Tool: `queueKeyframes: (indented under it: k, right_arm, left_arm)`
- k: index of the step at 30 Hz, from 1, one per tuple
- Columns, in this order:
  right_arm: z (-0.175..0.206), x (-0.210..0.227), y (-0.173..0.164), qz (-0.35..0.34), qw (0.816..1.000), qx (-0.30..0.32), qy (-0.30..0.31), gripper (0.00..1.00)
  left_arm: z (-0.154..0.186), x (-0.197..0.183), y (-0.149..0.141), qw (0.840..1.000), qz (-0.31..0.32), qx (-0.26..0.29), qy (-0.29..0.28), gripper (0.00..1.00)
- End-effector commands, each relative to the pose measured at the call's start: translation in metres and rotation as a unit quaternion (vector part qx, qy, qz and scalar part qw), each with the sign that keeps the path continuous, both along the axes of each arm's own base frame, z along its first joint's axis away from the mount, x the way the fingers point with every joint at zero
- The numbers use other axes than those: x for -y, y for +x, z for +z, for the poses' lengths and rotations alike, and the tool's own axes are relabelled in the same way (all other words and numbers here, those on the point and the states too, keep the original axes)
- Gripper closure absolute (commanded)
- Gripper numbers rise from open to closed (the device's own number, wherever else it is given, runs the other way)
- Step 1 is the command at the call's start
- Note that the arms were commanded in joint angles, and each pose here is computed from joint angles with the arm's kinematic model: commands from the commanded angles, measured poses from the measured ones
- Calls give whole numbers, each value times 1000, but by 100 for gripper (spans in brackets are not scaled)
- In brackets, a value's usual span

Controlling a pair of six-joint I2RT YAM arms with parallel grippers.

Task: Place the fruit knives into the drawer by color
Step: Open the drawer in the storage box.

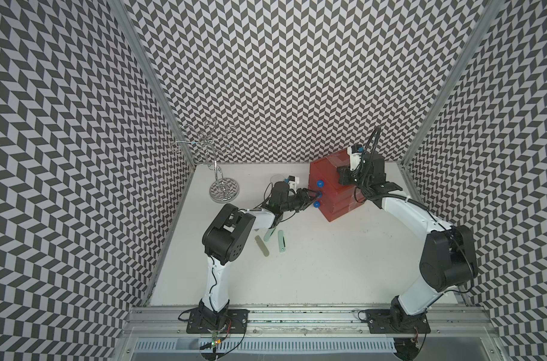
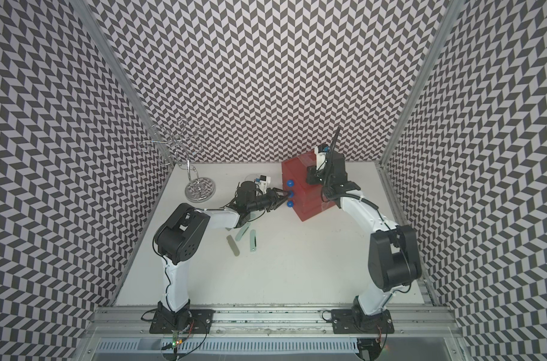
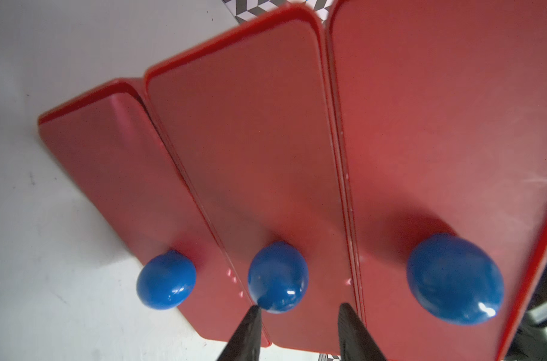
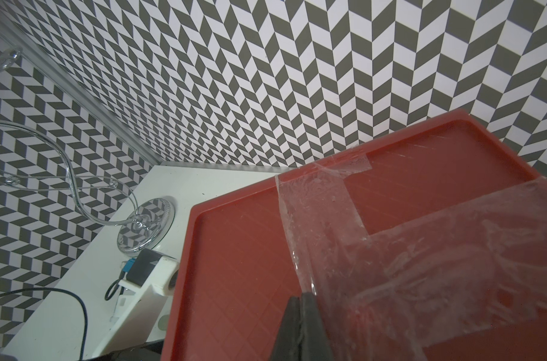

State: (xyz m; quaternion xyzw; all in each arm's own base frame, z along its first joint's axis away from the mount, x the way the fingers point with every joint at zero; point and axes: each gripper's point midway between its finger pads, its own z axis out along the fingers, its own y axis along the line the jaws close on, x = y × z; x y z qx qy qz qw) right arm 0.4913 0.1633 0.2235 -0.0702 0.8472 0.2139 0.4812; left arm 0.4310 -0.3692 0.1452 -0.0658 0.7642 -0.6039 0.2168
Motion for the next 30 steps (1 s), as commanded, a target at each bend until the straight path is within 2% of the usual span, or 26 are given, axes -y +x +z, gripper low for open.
queueKeyframes:
  k: [1,23,30]
  right_arm:
    - [-174,13,-74,1,957,-284,-61,100]
    - [-177,14,-74,2,956,-287,-61,100]
    - [-177,14,-74,2,956,-287,-62,100]
  left_arm:
    - [12,5,8,1000,-5,21,-19,58]
    - [4,13,18,998,-11,14,-53,55]
    - [3,14,21,998,-9,13,-55,57]
